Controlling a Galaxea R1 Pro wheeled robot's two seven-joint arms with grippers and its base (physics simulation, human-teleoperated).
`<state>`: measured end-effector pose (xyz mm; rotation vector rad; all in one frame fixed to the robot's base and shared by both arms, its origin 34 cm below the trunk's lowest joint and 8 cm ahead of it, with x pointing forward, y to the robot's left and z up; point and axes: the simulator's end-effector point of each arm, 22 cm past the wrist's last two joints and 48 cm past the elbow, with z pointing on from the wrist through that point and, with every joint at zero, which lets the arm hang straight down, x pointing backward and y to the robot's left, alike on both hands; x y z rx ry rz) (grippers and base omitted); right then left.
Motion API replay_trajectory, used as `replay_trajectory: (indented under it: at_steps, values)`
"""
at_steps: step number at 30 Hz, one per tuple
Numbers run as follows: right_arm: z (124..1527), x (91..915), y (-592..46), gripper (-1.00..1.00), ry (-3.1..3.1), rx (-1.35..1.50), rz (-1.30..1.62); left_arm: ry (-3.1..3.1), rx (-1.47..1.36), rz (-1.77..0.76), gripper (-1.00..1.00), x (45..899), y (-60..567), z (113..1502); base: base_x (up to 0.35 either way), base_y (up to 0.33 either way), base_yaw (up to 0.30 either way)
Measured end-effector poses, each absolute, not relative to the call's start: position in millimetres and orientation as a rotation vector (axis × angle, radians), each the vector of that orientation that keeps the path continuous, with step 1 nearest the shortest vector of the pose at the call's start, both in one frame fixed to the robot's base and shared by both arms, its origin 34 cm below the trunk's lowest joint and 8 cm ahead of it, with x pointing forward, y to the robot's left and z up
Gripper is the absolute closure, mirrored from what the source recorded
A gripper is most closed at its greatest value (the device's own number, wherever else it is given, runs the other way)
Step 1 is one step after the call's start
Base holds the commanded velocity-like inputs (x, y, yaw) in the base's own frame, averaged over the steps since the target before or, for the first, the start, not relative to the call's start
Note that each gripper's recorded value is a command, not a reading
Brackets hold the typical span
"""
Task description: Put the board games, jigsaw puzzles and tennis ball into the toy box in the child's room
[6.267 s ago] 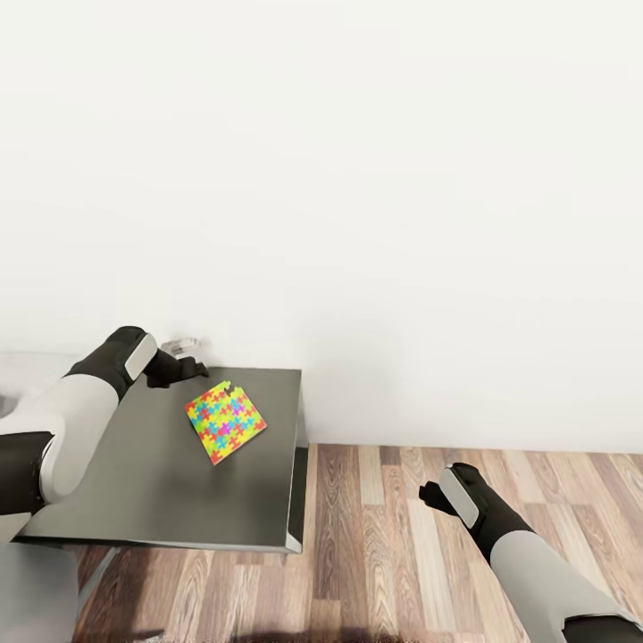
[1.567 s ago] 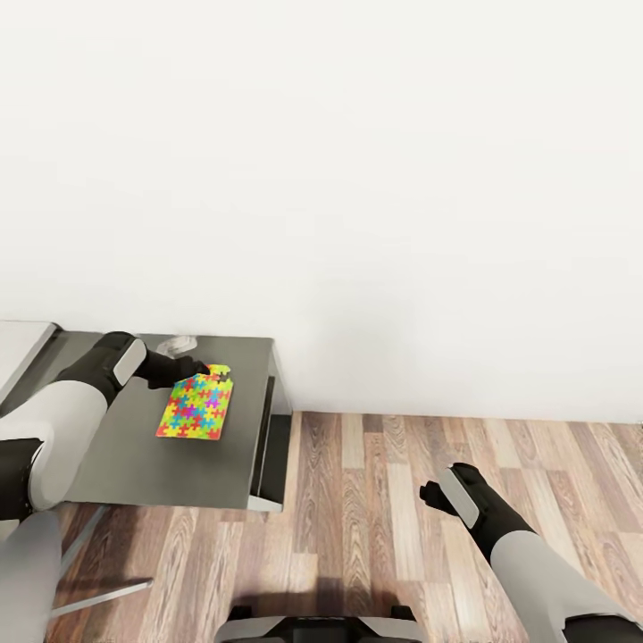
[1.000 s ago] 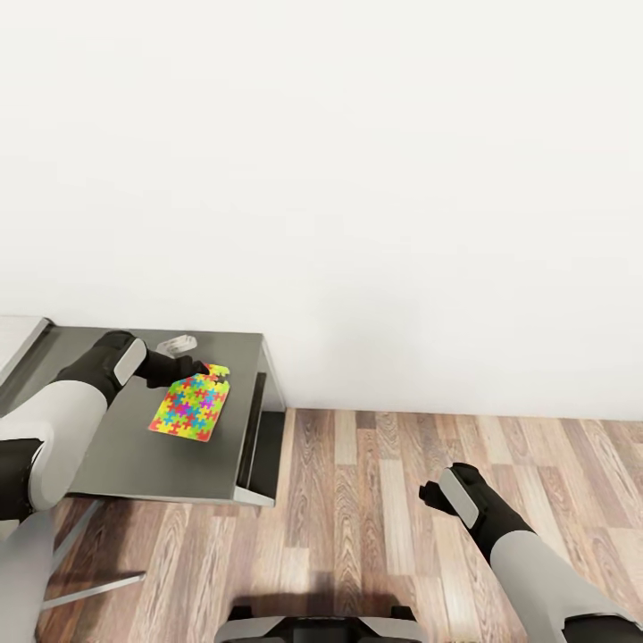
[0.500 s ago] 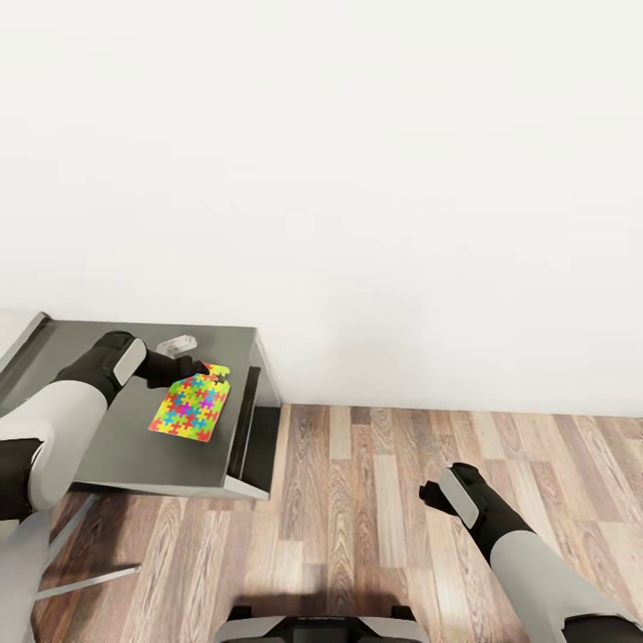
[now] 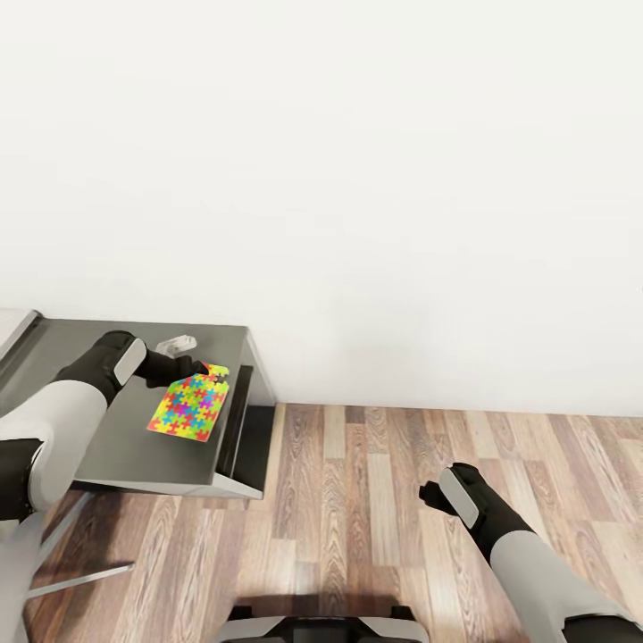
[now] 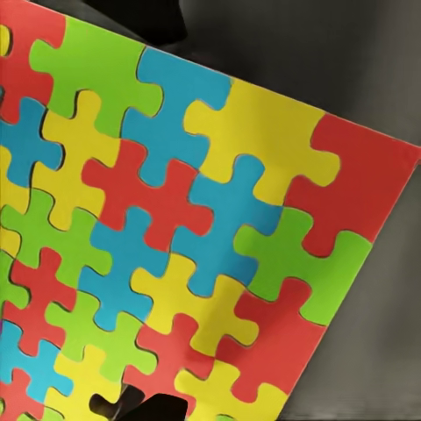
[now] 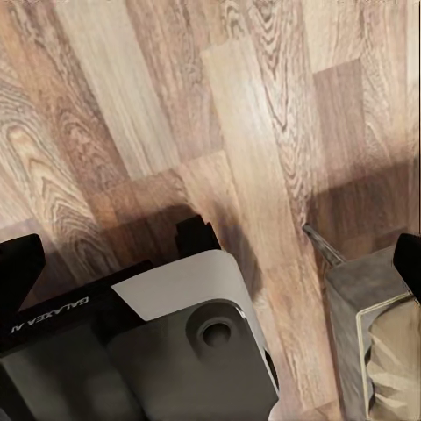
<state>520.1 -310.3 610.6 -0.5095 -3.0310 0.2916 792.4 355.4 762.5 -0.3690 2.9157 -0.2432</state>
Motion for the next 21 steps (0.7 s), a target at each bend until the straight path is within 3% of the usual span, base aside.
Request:
replay_trajectory:
  at_steps: [21]
  values:
    - [610.5,519.9,-310.1,-1.00,-3.031,-0.509,0.291,2.916,-0.371,-0.243,-1.00,792.2,355.9,762.5,-0.013,-0.095,0.000]
